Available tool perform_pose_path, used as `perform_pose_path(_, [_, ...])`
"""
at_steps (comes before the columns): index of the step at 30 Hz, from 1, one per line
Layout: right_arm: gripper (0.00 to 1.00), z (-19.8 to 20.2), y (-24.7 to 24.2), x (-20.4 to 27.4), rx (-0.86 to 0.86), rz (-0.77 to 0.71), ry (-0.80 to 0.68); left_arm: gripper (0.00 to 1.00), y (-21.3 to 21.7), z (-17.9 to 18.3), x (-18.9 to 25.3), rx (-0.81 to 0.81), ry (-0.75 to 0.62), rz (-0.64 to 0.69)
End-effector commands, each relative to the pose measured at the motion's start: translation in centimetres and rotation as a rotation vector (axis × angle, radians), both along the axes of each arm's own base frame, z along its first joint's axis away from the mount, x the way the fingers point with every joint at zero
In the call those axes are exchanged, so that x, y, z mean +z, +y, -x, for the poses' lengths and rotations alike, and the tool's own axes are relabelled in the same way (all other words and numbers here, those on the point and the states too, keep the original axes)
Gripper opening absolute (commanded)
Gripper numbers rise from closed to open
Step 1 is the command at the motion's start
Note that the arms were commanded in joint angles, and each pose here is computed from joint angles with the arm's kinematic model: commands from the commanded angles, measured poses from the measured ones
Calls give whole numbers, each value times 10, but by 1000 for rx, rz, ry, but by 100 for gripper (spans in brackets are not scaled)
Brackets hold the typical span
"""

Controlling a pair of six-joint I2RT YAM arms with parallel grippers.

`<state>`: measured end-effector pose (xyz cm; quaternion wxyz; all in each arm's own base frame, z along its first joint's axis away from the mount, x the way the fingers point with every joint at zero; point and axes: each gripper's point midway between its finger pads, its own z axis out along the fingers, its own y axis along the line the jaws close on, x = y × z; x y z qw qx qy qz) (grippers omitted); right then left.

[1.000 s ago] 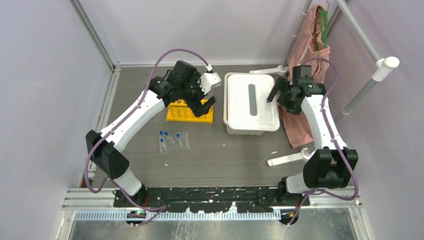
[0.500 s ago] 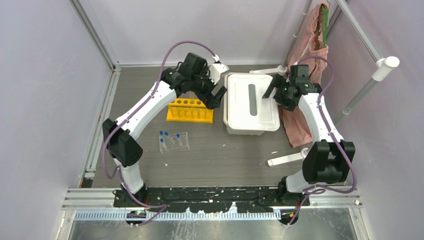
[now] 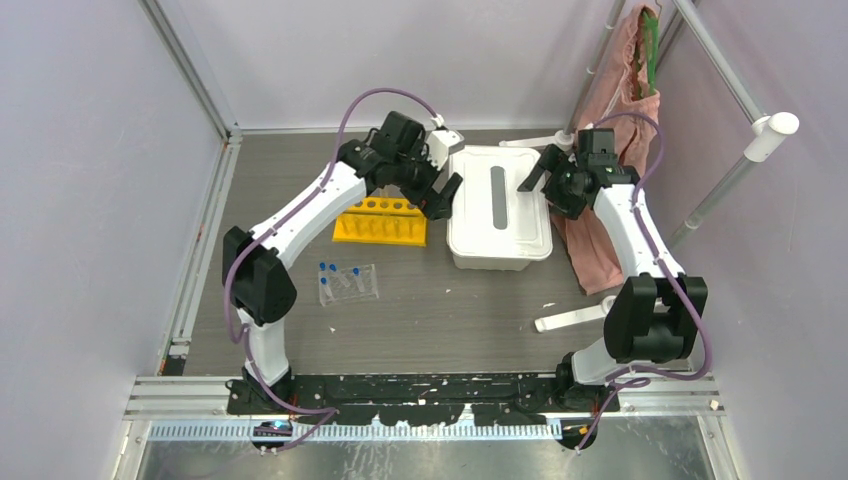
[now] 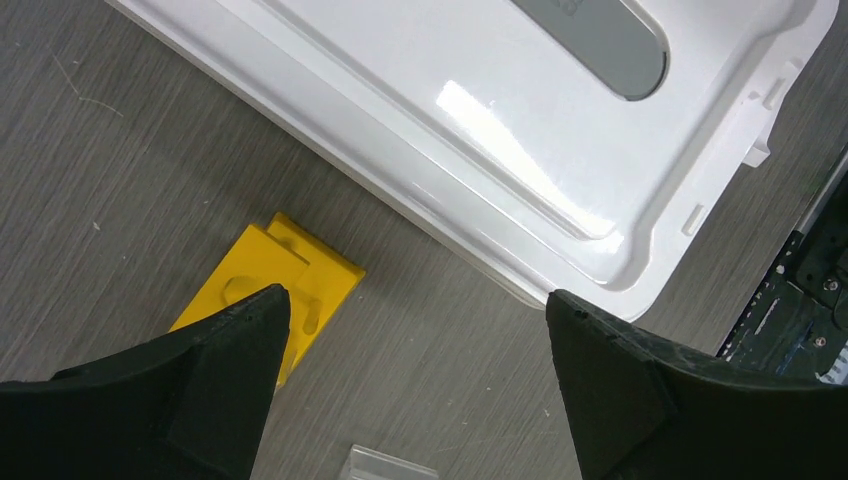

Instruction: Organize the chemistry lab equipment

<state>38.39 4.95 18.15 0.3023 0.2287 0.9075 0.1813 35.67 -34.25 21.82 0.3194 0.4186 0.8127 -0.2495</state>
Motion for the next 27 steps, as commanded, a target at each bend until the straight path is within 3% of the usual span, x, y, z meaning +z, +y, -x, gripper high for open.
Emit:
perform_pose_path(1, [93, -15, 10, 18, -2, -31, -52, 100, -14, -8, 13, 4, -45, 78])
perform_pose_path(14, [92, -25, -2, 1, -16, 102, -12, 96, -24, -28, 3, 14, -83, 75])
perform_pose_path(27, [90, -77, -28, 0, -58, 254, -16, 96, -16, -39, 15, 28, -162, 39])
